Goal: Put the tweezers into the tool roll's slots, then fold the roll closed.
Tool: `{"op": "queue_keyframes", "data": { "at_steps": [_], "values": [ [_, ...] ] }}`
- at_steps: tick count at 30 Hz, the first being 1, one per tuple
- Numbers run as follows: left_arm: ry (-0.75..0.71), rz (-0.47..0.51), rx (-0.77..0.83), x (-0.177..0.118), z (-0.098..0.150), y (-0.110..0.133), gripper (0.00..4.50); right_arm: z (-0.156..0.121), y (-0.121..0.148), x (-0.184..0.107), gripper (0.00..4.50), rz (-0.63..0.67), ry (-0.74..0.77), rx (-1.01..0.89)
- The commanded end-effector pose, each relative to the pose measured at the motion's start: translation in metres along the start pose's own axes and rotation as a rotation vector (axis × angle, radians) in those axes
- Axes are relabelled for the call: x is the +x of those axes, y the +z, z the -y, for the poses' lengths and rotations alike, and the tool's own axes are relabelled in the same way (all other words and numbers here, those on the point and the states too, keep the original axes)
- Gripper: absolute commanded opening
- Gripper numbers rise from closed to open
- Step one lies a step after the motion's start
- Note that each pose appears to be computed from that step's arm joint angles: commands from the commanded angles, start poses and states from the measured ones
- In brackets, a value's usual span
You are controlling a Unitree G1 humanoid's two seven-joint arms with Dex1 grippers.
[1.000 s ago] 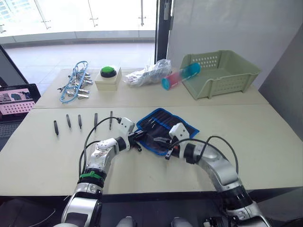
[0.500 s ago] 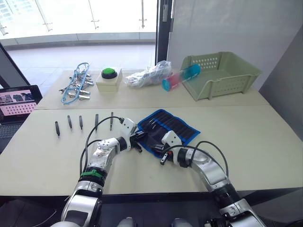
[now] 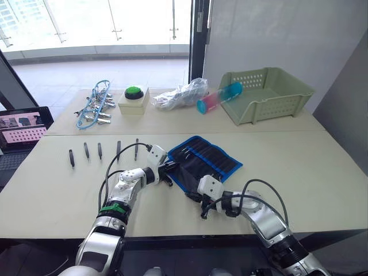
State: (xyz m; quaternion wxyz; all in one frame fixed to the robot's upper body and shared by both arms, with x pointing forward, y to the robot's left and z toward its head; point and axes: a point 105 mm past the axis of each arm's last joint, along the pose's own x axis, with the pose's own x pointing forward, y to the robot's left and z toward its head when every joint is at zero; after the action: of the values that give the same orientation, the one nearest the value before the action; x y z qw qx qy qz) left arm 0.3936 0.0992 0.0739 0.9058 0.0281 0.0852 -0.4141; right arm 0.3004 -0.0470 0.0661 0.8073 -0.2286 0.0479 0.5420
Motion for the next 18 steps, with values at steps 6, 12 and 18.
{"op": "queue_keyframes", "data": {
  "at_steps": [6,12,18],
  "values": [
    [-0.046,0.2,0.012,-0.047,-0.017,0.044,0.02,0.036,0.076,-0.038,0.0,0.223,-0.114,0.006],
    [-0.016,0.239,0.029,-0.087,-0.031,0.064,0.82,0.065,0.082,-0.079,0.56,0.231,-0.208,0.036],
    [0.094,0.191,0.035,-0.141,-0.039,0.057,2.82,0.088,0.064,-0.118,2.57,0.17,-0.298,-0.01]
  ]
}}
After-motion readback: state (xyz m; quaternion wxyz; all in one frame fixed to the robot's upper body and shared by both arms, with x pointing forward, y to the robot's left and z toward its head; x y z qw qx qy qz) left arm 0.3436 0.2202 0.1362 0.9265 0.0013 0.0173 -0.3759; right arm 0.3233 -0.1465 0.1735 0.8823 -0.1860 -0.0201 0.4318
